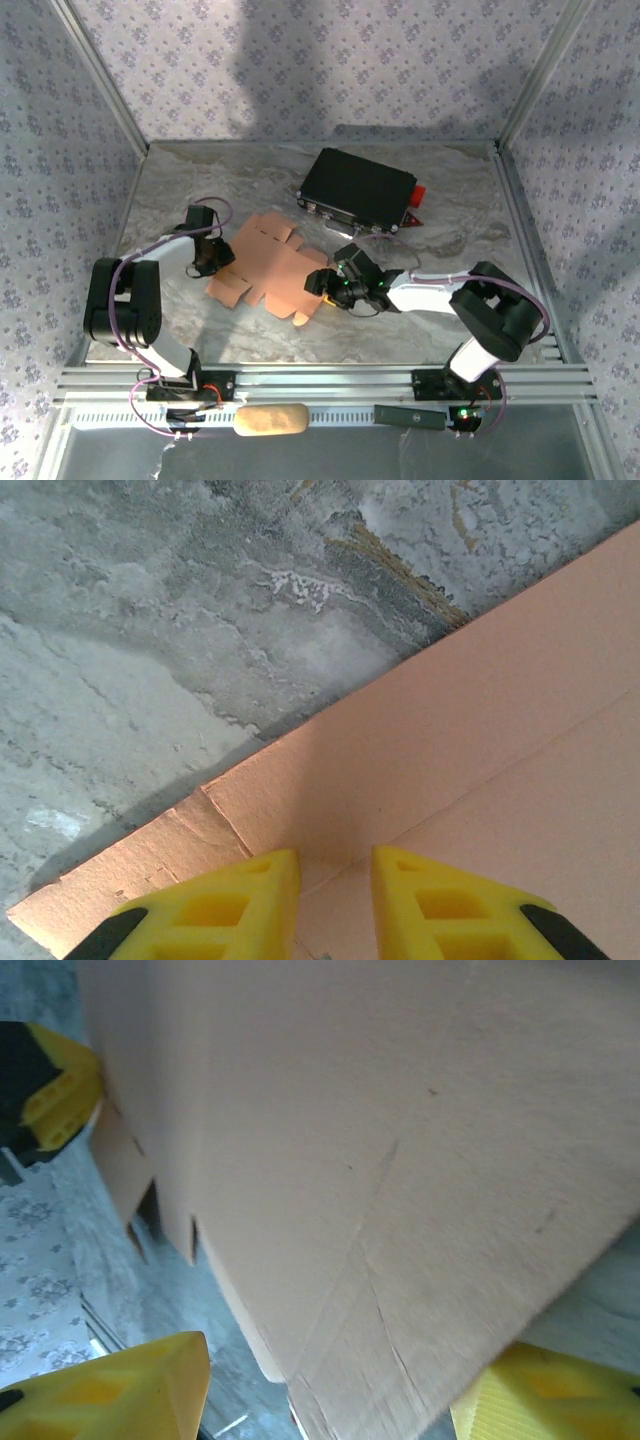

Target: Fold the paper box

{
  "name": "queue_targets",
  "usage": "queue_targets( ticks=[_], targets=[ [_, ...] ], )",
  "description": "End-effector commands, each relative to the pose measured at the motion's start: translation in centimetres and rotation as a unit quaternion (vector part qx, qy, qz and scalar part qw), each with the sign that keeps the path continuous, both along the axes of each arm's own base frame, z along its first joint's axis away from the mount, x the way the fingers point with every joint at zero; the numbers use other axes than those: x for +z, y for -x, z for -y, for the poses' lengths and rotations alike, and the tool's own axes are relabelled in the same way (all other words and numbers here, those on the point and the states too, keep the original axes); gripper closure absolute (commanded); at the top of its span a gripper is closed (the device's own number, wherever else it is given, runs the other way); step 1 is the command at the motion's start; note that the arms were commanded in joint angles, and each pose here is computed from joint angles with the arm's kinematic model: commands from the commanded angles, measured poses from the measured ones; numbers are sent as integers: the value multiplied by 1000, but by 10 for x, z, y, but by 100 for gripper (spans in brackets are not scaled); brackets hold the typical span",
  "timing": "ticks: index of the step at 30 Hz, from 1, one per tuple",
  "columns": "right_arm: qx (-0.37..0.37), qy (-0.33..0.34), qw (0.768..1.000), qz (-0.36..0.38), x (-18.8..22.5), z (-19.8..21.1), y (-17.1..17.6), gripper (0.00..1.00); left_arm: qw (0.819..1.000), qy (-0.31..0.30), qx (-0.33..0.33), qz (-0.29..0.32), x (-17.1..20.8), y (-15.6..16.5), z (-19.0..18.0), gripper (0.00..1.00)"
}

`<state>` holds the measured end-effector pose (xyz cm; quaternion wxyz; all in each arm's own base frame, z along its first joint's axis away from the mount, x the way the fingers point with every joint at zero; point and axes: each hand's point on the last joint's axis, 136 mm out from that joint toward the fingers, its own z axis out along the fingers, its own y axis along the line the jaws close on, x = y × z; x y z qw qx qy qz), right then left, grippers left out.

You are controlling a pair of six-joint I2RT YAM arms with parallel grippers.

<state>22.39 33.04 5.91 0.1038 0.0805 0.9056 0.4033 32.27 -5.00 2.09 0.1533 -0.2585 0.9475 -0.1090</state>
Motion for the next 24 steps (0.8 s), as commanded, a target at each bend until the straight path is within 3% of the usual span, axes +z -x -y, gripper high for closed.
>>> queue_targets(
  ticks=[1,8,19,22,24],
  targets=[
    [-12,-18,1000,17,11,-3,-11,37,1000,-1,-3,-29,-10,15,1,73],
    [-27,-55,998,31,13,2,-12,38,1000,1,-5,-28,-8,15,2,73],
    [-39,-65,997,23,5,-15,-23,55,1000,16,-6,-19,-2,13,7,73],
    [-42,-60,997,24,7,-17,-27,66,1000,26,-9,-4,9,12,10,73],
    [-40,-49,997,32,17,-14,-30,86,999,35,-9,22,28,11,12,70]
  ],
)
